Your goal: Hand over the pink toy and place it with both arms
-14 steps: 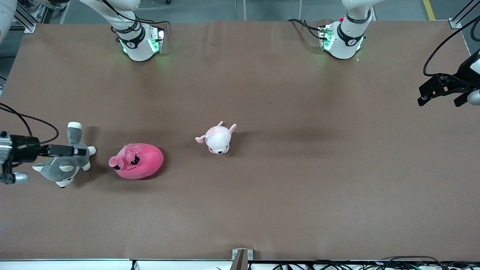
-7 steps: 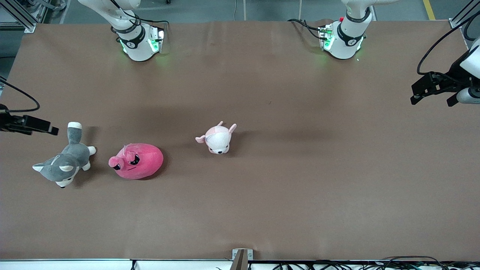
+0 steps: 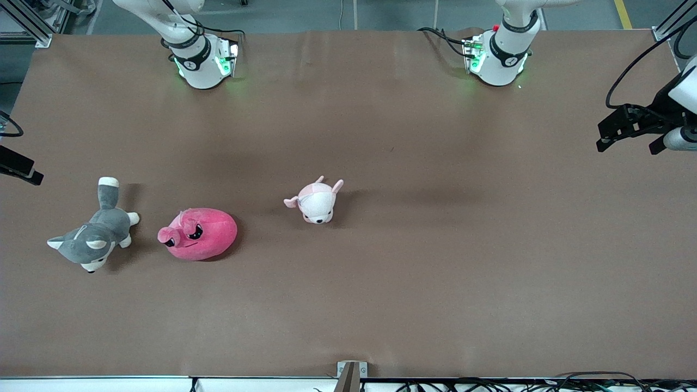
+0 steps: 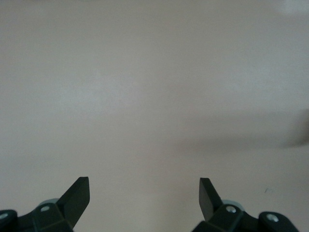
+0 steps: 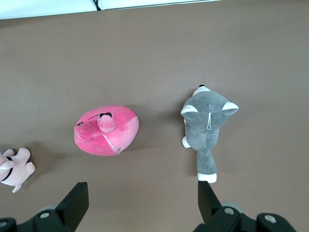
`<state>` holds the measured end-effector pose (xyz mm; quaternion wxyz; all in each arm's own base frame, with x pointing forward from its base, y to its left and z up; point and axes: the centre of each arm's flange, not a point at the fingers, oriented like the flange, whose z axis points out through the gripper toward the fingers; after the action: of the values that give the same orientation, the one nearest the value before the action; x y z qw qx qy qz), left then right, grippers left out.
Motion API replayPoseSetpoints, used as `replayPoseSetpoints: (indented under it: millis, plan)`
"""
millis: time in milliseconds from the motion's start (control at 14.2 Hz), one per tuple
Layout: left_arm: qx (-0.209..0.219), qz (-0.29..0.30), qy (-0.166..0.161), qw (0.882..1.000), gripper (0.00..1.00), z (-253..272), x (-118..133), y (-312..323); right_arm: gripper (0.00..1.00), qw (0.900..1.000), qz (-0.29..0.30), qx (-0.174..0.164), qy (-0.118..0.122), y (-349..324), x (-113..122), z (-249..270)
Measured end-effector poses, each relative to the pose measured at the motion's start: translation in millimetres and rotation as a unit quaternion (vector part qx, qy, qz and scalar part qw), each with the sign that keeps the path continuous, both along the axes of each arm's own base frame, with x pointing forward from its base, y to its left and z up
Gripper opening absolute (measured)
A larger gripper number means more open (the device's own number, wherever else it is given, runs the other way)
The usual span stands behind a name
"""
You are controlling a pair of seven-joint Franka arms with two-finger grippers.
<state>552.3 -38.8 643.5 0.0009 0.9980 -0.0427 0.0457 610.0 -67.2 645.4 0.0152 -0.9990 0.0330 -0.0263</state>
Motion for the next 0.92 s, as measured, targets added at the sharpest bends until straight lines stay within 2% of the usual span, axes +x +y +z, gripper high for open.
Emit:
replayPoseSetpoints:
  millis: [212, 423, 705, 917]
  plan:
    - [-0.001, -0.005, 0.0, 1.0, 1.0, 0, 0, -5, 1.0, 1.0, 0.002, -0.002, -0.007, 9, 2, 1]
    - [-0.001, -0.001, 0.0, 1.0, 1.0, 0, 0, 0, 1.0, 1.0, 0.001, -0.004, -0.029, 12, -3, 5]
    - [-0.001, 0.002, 0.0, 1.0, 1.0, 0, 0, 3, 1.0, 0.999, 0.003, -0.033, -0.015, 8, -26, 12]
    - [-0.001, 0.002, 0.0, 1.0, 1.0, 0, 0, 3, 1.0, 0.999, -0.002, -0.036, -0.016, 8, -32, 9]
